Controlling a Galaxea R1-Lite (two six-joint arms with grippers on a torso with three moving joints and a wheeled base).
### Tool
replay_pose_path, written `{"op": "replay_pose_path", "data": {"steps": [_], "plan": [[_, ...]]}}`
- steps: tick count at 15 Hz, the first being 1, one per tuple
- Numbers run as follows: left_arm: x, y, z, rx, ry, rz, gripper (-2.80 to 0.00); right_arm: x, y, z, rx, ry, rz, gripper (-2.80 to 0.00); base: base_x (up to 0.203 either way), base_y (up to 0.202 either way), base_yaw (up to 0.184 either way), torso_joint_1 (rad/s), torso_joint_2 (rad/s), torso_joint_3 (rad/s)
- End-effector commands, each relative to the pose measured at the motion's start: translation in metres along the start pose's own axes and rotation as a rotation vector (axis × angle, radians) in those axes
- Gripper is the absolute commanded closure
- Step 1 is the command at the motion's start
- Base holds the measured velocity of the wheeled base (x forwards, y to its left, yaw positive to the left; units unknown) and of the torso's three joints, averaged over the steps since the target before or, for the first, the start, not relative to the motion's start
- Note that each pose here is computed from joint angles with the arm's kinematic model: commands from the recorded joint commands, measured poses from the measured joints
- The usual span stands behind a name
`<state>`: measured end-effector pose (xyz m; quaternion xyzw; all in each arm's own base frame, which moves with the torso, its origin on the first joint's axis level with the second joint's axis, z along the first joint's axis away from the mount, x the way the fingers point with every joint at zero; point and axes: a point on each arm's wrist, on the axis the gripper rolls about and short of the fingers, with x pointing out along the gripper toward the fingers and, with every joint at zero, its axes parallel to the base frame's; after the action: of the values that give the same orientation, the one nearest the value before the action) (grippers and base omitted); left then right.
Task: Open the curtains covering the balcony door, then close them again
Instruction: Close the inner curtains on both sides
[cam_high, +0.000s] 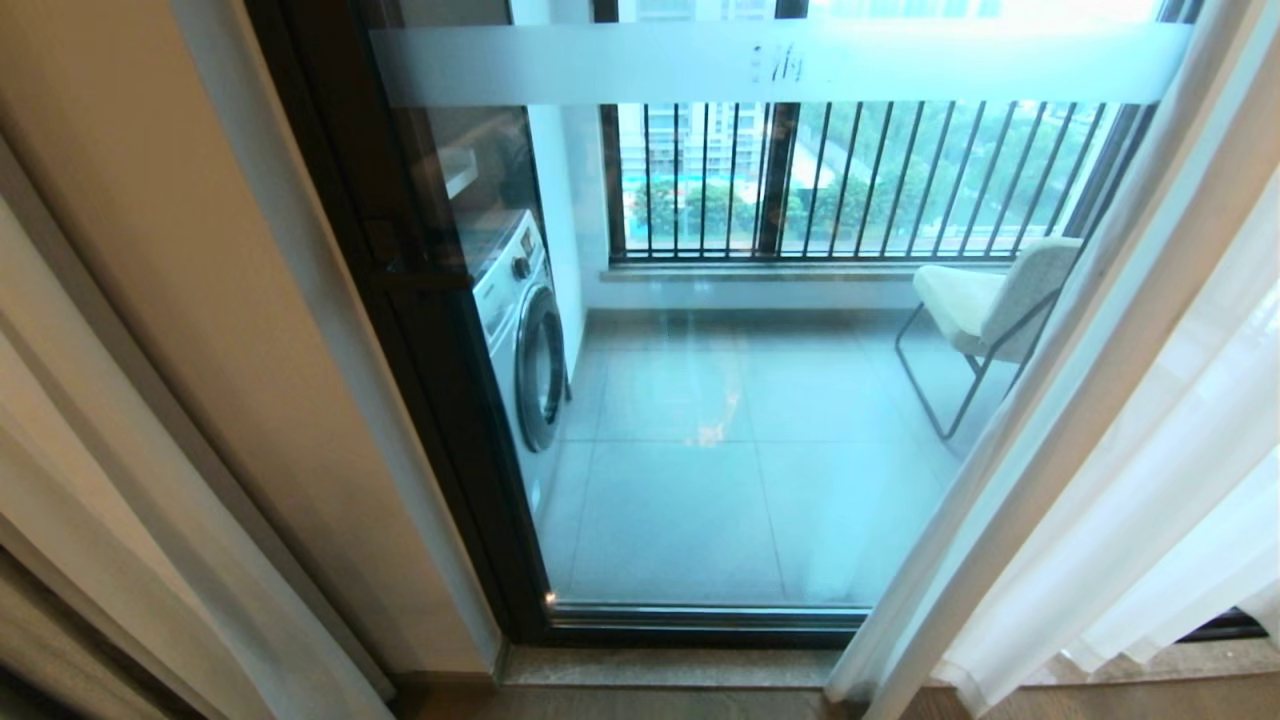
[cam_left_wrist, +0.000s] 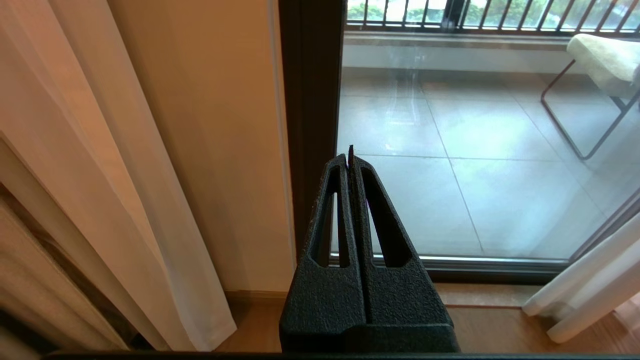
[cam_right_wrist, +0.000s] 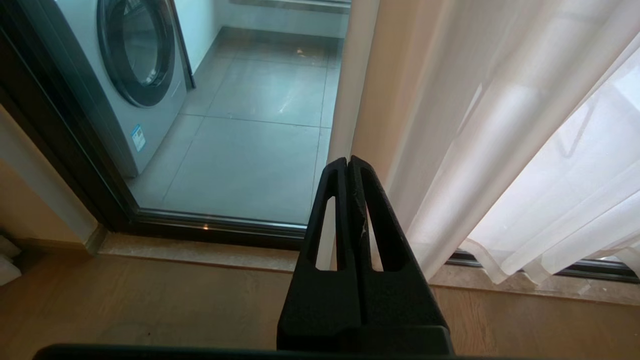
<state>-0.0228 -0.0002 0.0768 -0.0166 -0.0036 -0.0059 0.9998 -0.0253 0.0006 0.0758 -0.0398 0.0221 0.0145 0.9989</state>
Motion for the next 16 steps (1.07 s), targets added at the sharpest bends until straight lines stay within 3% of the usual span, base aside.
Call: {"op": "replay_pose_path", "data": {"steps": [1, 13, 16], "plan": [[0.0000, 0.0000, -0.0002, -0.001, 0.001, 0.001, 0.00, 0.0000, 0.0000, 0.0002, 0.000, 0.001, 0.000, 0.00, 0.000, 0.000, 0.000, 0.000, 0.00, 0.000], [0.0000, 0.0000, -0.0001, -0.002, 0.000, 0.001, 0.00, 0.0002, 0.0000, -0.0002, -0.001, 0.002, 0.001, 0.00, 0.000, 0.000, 0.000, 0.000, 0.00, 0.000], [0.0000, 0.0000, -0.0001, -0.002, 0.000, -0.001, 0.00, 0.0000, 0.0000, 0.0002, -0.001, 0.001, 0.000, 0.00, 0.135, 0.000, 0.001, 0.001, 0.00, 0.002]]}}
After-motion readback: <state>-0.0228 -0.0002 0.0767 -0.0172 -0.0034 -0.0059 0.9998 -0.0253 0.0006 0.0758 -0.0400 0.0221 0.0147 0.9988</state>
